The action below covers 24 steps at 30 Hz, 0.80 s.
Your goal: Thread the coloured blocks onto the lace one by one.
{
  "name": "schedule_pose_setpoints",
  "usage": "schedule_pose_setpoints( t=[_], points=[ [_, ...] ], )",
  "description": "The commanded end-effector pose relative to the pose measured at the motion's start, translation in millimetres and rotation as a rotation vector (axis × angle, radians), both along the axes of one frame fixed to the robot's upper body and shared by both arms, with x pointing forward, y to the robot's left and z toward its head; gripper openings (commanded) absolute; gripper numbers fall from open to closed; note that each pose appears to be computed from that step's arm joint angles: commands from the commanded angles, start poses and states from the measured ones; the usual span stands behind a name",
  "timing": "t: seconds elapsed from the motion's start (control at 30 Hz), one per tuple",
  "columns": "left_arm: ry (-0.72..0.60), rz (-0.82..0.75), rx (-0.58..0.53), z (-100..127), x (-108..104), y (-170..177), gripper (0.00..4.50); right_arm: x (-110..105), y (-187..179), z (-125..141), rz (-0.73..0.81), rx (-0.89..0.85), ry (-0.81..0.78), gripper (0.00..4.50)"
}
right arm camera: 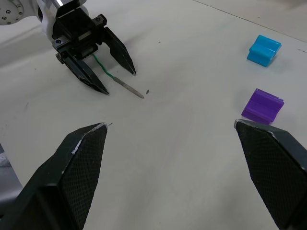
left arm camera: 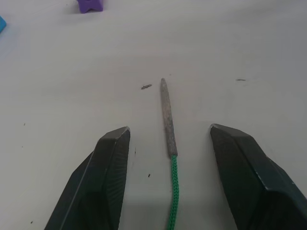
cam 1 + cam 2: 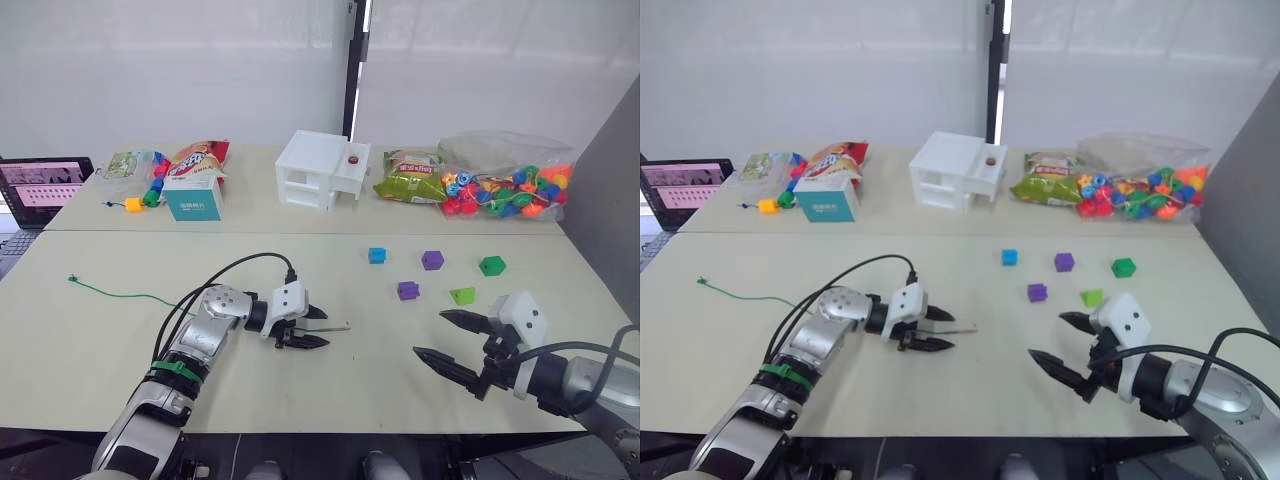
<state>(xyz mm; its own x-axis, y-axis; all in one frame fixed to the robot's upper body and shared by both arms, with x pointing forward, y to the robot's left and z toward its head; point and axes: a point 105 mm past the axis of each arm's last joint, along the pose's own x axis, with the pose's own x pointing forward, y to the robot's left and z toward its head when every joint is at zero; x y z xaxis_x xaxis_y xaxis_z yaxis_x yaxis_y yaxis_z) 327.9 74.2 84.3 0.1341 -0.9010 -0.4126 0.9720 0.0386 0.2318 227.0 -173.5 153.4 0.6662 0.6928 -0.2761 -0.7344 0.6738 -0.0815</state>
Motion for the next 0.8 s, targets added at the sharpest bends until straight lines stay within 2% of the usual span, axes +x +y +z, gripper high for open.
schedule_pose_setpoints(
  t=[0.03,0.07,0.17,0.37,0.47,0.6,0.7,0.8],
  points=[
    [-0.022,-0.015,0.039,-3.3,-0.8,-2.0,2.81,-1.0,4.5,9.8,0.016,-0.002,-0.057,4.50],
    [-0.016,-0.006,0.041,-4.2,0.3,-1.4,2.81,-0.9,4.8,9.9,0.017,-0.002,-0.059,4.50],
    [0.000,0.002,0.059,-7.5,1.6,1.2,2.02,-0.5,5.4,10.2,0.019,-0.002,-0.061,4.50],
    [0.038,0.004,0.108,-15.4,0.9,6.6,0.02,-0.3,6.1,8.8,0.028,-0.014,-0.055,4.50],
    [0.053,-0.005,0.129,-18.7,-1.2,7.3,0.02,-0.7,7.5,7.7,0.039,-0.018,-0.049,4.50],
    [0.054,-0.009,0.085,-11.2,-1.5,3.8,0.02,-0.4,8.1,7.1,0.040,-0.018,-0.049,4.50],
    [0.038,-0.009,0.005,5.7,0.5,0.1,0.02,-0.5,8.2,6.0,0.041,-0.018,-0.045,4.50],
    [0.006,-0.044,-0.163,43.0,-2.0,-6.8,0.02,-0.2,6.4,6.1,0.027,-0.004,-0.044,4.50]
  ],
)
